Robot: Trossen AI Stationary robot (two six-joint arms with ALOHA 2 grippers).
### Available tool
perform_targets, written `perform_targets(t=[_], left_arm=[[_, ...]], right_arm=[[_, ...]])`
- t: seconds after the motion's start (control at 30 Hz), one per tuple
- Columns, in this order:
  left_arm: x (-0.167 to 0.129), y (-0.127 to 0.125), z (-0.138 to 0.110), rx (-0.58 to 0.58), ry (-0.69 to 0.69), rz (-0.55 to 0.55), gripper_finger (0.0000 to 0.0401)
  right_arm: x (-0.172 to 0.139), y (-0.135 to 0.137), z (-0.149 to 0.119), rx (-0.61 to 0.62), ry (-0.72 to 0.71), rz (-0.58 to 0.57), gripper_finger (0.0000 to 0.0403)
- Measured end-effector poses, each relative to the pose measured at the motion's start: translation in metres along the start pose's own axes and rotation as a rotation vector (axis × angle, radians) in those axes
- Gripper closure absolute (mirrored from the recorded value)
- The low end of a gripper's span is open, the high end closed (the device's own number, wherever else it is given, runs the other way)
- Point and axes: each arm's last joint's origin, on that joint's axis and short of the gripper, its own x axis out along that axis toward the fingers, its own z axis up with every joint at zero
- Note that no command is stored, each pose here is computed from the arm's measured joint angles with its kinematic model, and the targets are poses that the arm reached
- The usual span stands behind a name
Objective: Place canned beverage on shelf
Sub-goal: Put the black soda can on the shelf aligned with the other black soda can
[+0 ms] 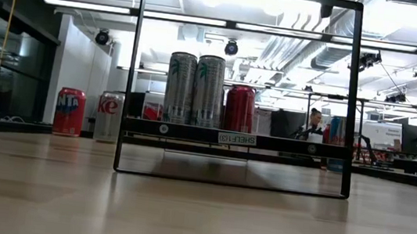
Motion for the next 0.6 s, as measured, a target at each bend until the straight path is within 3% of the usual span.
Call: perform_targets(t=[0.17,0.3,0.4,0.5,0.6], left_arm=[[0.002,0.000,-0.001,0.015,0.005,0.001,0.0049],[0.003,-0.001,-0.001,0.004,0.026,0.004,0.0042],[0.002,-0.004,0.012,-0.049,0.052,-0.009,0.0041],[0.001,-0.011,0.030,-0.074,0.145,-0.034,0.0041],[-0.001,-0.022,0.045,-0.107,0.336,-0.055,0.0041]], right_arm=[[0.000,0.000,0.000,0.001,0.002,0.000,0.0402],[0.000,0.000,0.000,0.002,0.003,-0.010,0.0402],[0.000,0.000,0.000,0.001,0.003,-0.011,0.0402],[0.000,0.000,-0.001,-0.009,0.012,-0.012,0.0402],[0.000,-0.001,-0.003,-0.017,0.034,-0.016,0.0402]])
